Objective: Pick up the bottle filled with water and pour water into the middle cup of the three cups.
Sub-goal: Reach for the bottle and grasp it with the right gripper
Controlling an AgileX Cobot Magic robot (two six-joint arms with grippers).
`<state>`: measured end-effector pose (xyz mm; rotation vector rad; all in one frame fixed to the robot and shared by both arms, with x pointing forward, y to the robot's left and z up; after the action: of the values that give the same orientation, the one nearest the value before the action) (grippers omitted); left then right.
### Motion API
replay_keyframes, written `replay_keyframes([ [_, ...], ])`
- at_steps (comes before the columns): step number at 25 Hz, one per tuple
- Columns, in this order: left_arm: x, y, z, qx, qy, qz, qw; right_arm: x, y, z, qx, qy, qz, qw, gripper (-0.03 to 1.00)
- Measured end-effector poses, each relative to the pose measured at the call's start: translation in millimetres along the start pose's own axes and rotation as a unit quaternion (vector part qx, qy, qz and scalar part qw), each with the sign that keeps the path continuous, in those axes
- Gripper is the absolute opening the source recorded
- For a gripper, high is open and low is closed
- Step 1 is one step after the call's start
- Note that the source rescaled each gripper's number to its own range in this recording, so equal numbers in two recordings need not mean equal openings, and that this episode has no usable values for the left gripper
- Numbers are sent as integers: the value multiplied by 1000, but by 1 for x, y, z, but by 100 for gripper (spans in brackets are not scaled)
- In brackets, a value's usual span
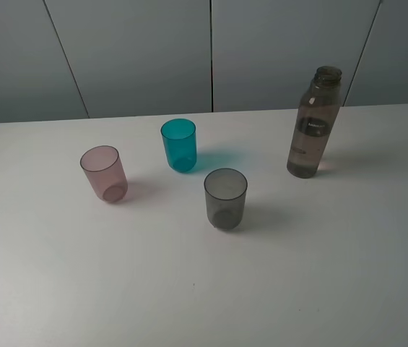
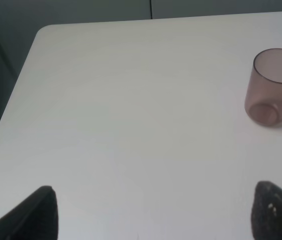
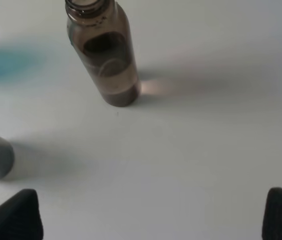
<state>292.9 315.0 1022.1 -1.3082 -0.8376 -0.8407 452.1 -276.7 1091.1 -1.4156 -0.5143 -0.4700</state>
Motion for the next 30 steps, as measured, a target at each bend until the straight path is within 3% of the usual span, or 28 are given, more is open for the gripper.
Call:
replay_keyframes([
  [11, 0, 0, 0, 0, 0, 0, 1000, 29, 58, 33, 42, -33, -27, 998, 84],
  [23, 0, 0, 0, 0, 0, 0, 1000, -27, 129, 26, 44, -3, -72, 996, 84],
  [30, 0, 0, 0, 0, 0, 0, 1000, -51, 147, 31, 60, 17, -156, 986, 84],
])
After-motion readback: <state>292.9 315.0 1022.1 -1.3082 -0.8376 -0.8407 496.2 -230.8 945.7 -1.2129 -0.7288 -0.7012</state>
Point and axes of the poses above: a point on each arm's last joint axis where the gripper is mounted, y pointing out along that axis toward the gripper, z along the wrist's bending axis when the last joint is at zero, x = y × z, the point moved 7 cm from there along y, pointing out along that axis toward the gripper, and after that the axes turned 2 degrees about y, right-handed, at the moved point
